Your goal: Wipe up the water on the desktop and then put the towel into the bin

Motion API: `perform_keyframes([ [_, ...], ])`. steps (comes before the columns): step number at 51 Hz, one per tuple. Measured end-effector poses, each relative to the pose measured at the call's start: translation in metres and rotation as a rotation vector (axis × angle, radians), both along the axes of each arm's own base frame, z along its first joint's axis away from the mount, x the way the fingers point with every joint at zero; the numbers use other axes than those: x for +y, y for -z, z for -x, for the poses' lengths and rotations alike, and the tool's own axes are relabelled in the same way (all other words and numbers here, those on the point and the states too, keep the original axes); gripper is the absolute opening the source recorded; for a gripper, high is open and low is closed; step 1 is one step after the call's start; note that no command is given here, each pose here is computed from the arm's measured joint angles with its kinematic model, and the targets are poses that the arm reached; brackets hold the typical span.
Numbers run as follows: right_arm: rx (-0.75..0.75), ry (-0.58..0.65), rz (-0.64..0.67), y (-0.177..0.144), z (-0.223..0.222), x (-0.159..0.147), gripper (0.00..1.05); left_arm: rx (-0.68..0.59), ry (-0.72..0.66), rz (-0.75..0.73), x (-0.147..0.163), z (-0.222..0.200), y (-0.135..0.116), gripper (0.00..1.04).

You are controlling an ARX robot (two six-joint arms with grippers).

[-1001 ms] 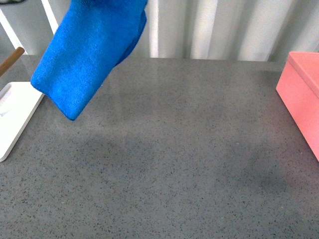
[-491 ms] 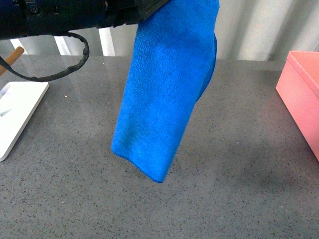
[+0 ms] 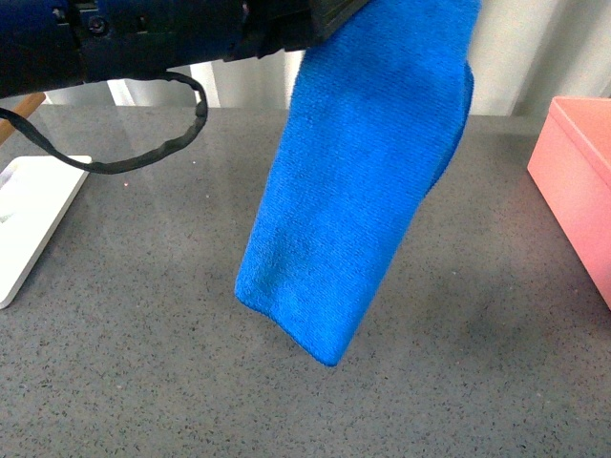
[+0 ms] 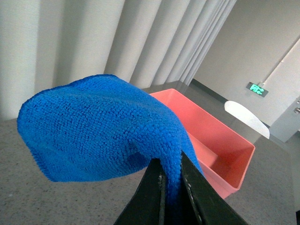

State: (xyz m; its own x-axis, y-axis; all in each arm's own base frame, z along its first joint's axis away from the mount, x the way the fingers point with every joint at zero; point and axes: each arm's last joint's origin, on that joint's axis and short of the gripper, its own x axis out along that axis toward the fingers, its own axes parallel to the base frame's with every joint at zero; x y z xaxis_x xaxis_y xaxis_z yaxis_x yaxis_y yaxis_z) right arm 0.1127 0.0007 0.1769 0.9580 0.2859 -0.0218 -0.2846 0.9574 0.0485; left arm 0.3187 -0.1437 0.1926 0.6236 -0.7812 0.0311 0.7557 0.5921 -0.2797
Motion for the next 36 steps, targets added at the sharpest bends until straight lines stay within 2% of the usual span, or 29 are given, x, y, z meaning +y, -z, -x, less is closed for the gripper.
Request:
perform_keyframes([
  [12, -0.152, -0.001, 0.014, -0.042, -0.06, 0.003, 0.98, 0.007, -0.007, 0.007, -0.003, 0.0, -0.001, 0.03],
  [18, -0.021, -0.126, 0.006, -0.035, -0.096, 0.02, 0.98, 0.012, -0.015, 0.017, -0.004, -0.001, -0.003, 0.03],
  [21, 0.103, -0.245, -0.014, -0.019, -0.111, 0.038, 0.98, 0.012, -0.025, 0.022, -0.004, -0.002, -0.004, 0.03],
  [27, 0.192, -0.39, -0.01, -0.002, -0.116, 0.067, 0.98, 0.019, -0.031, 0.035, -0.003, -0.004, -0.007, 0.03],
  [31, 0.215, -0.436, 0.005, 0.006, -0.116, 0.081, 0.98, 0.022, -0.034, 0.038, -0.003, -0.005, -0.008, 0.03],
  [36, 0.234, -0.431, 0.044, 0.013, -0.117, 0.092, 0.98, 0.02, -0.034, 0.041, -0.002, -0.005, -0.01, 0.03],
])
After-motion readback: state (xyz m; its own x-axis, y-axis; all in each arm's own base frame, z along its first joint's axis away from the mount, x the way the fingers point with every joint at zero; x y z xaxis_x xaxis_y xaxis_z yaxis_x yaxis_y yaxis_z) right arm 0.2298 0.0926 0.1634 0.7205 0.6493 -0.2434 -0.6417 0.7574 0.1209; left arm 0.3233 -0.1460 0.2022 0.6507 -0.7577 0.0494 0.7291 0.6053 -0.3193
